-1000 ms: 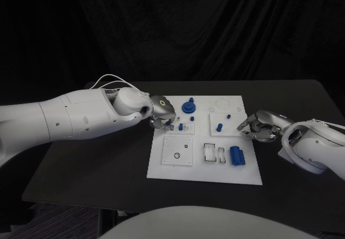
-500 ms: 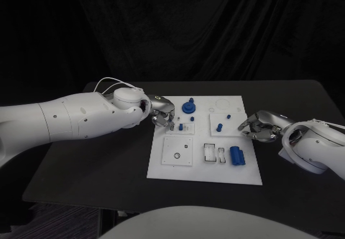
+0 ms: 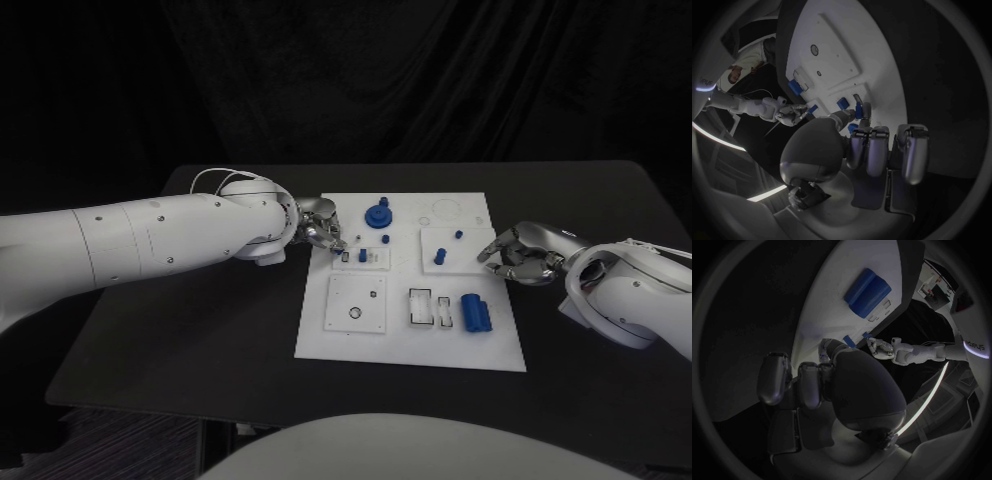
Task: Assemble the parts on the task board
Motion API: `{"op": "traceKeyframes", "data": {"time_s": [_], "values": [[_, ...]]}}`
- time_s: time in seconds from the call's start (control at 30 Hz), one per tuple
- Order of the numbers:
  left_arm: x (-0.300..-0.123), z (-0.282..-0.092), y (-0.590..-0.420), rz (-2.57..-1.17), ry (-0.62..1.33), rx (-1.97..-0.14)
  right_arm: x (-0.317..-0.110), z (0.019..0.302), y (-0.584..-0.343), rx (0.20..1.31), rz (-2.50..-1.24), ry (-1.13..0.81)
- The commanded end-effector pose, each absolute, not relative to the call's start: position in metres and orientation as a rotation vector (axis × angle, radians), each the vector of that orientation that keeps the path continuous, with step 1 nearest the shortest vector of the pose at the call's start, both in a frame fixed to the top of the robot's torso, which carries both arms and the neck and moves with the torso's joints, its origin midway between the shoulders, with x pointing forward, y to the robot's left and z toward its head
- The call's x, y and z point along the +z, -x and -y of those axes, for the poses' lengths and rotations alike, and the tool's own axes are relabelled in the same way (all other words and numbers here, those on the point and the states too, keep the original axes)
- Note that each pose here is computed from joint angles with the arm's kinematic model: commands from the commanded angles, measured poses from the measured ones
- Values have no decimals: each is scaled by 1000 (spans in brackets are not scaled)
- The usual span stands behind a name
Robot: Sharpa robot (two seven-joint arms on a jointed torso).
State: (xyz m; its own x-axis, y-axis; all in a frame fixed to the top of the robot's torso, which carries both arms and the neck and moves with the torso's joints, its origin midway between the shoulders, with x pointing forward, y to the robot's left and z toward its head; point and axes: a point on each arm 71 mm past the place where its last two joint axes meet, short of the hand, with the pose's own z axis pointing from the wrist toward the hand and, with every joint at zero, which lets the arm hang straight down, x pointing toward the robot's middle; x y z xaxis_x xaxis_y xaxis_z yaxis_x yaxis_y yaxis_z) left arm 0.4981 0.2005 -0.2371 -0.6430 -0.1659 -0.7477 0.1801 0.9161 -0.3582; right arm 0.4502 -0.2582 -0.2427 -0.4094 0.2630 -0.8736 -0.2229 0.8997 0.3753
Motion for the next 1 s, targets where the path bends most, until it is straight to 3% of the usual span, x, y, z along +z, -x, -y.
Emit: {"op": "traceKeyframes", "data": {"time_s": [0.03, 1.0], "values": [[-240, -205, -496, -2257, 139, -435, -245, 260, -450, 505, -1942, -38], [-234, -197, -489, -2168, 233, -417, -245, 258, -450, 512, -1938, -34]]}}
